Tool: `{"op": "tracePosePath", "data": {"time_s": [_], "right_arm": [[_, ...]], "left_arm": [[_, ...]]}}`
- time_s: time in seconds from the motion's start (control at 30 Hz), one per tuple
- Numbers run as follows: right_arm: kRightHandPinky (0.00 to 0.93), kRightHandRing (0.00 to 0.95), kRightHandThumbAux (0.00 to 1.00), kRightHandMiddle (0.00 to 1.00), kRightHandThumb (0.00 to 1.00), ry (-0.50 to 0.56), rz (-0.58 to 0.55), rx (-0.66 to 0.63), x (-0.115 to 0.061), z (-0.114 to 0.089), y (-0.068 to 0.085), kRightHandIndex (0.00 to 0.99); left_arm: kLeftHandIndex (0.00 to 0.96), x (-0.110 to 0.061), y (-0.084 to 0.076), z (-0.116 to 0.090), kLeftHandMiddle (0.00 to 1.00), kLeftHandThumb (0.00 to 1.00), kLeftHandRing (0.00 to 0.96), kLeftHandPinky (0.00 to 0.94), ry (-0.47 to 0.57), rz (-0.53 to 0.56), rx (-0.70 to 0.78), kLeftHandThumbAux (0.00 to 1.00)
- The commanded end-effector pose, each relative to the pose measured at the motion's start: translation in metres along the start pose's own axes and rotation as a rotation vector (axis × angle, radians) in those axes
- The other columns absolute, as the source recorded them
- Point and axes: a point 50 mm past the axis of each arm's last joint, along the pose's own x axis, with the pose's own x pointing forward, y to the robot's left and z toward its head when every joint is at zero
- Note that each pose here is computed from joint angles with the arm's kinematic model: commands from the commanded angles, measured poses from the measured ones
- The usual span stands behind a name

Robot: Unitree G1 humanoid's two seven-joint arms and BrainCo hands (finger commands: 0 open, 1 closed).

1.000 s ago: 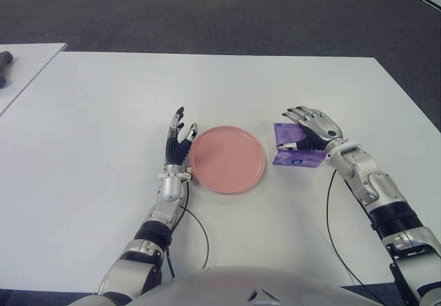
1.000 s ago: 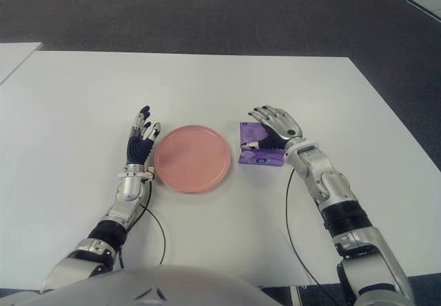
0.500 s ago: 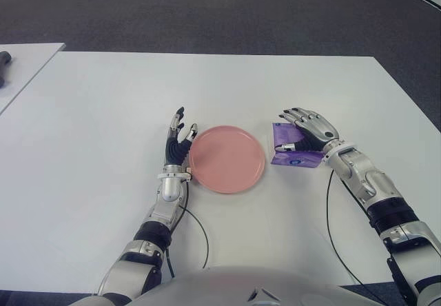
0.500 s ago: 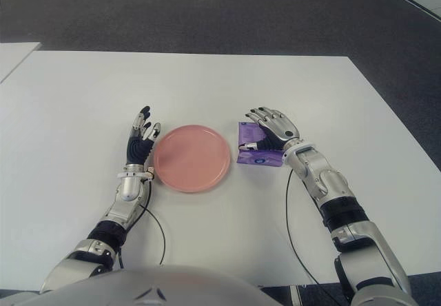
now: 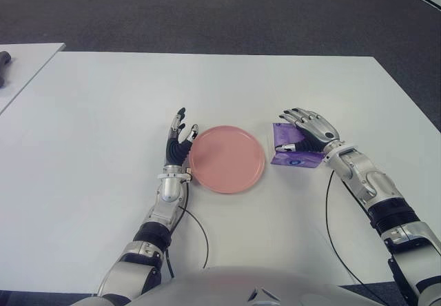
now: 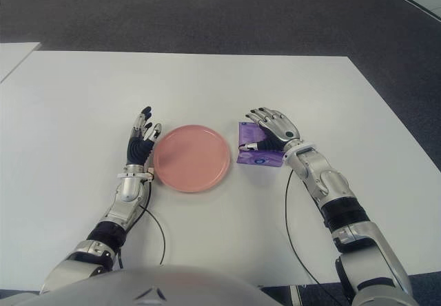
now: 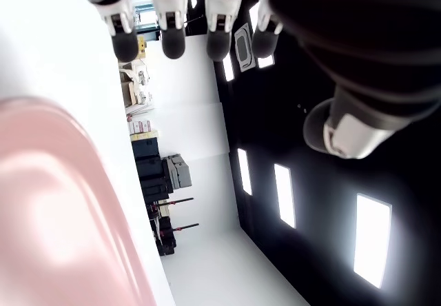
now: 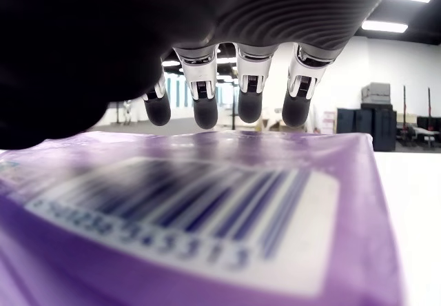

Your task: Put the tissue paper into the plate.

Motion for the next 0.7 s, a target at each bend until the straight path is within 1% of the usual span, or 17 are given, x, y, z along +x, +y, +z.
{"op": "tracePosePath", "data": {"time_s": [0.03, 0.43, 0.7], "right_arm": [[0.000, 0.000, 0.193, 0.000, 0.321, -0.015, 0.042, 0.006, -0.005, 0.001, 0.007, 0.000], [0.000, 0.000, 0.196, 0.000, 0.305, -0.022, 0.080, 0.006, -0.010, 0.001, 0.012, 0.000], [0.000, 0.000, 0.199, 0.000, 0.319, -0.019, 0.064, 0.011, -0.016, 0.000, 0.003, 0.000]], "left_arm": [[0.000, -0.036, 0.006, -0.031, 0.000, 0.016, 0.000, 0.000, 0.166, -0.014, 0.035, 0.467], [0.000, -0.036, 0.007, -0.031, 0.000, 0.016, 0.000, 0.000, 0.164, -0.014, 0.037, 0.471], [0.000, -0.036, 0.007, -0.031, 0.000, 0.017, 0.000, 0.000, 0.165, -0.014, 0.031, 0.466]]}}
